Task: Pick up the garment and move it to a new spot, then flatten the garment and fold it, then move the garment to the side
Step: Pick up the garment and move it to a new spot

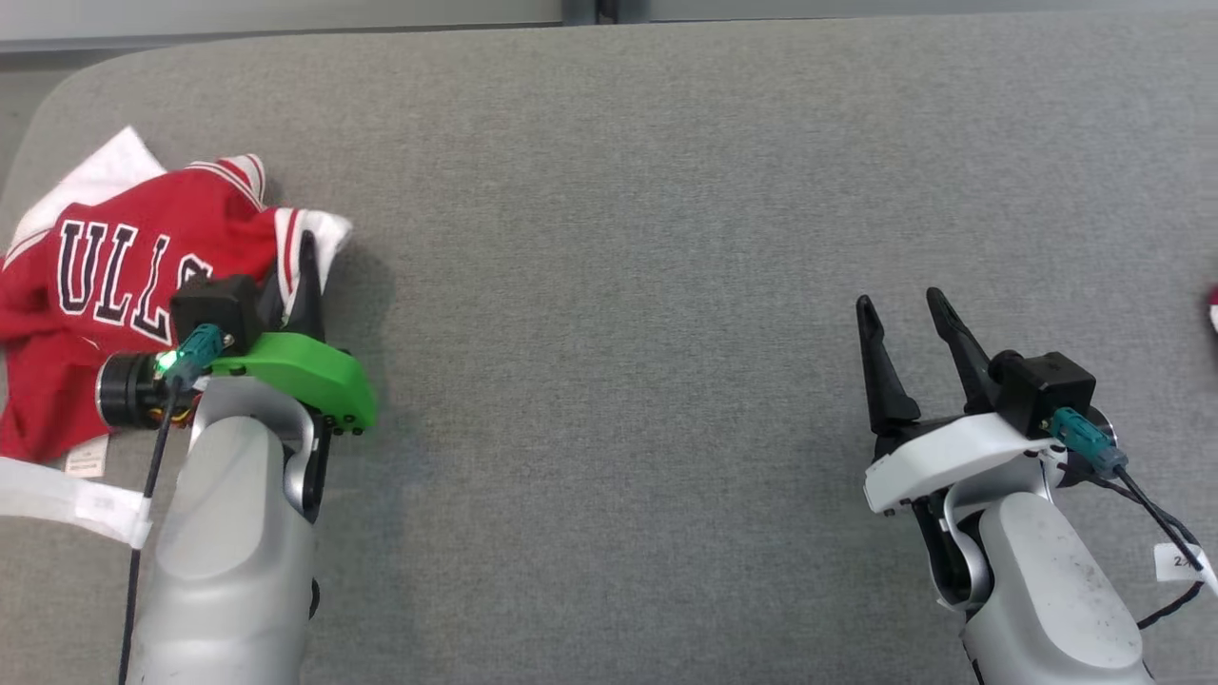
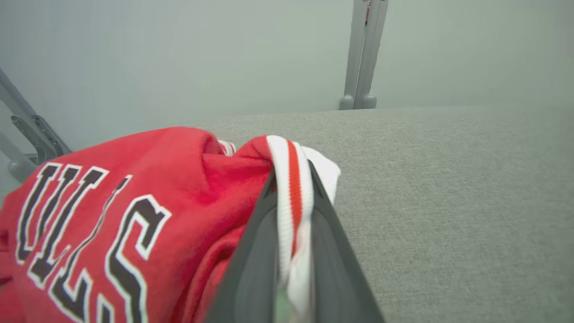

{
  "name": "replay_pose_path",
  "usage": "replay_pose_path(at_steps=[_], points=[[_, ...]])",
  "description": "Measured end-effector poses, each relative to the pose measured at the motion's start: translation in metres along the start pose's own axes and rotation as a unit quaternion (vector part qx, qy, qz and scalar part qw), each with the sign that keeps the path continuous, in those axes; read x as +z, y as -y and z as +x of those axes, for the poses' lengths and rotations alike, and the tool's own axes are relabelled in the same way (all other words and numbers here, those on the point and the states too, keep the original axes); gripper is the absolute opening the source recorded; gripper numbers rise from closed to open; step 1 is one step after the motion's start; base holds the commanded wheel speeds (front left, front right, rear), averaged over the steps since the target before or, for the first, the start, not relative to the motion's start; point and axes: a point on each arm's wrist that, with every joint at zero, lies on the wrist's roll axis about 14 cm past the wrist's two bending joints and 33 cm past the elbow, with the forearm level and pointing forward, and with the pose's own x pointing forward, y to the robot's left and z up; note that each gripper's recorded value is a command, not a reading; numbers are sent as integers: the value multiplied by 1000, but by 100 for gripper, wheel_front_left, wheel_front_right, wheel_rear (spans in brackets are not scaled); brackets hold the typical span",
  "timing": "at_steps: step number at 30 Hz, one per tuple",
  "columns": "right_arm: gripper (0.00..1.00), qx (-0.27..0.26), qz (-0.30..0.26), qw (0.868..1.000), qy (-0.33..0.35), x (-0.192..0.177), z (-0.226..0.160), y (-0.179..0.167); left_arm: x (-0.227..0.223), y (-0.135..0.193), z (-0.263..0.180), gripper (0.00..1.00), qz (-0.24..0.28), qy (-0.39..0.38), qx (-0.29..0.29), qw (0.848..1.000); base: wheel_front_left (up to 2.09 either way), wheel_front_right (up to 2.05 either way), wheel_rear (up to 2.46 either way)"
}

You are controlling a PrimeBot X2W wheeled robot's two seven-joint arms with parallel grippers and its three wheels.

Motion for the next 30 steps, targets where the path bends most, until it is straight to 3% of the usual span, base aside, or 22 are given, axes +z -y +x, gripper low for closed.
replay_pose_path(at_steps=[7, 11, 20, 26, 30], points=[[100, -52, 4, 999, 14, 14, -28, 34, 19, 98, 22, 0, 15, 25, -128, 991, 0, 0, 0], [100, -77, 5, 997, 20, 21, -43, 49, 22, 157, 21, 0, 3, 29, -206, 978, 0, 0, 0], [100, -149, 5, 988, 34, 35, -82, 93, 30, 294, -9, 0, 4, 44, -383, 923, 0, 0, 0], [100, -185, 5, 982, 37, 39, -103, 111, 32, 355, -39, 0, -1, 51, -466, 883, 0, 0, 0], [100, -204, 4, 978, 36, 39, -114, 121, 28, 380, -56, 0, -11, 45, -499, 865, 0, 0, 0]])
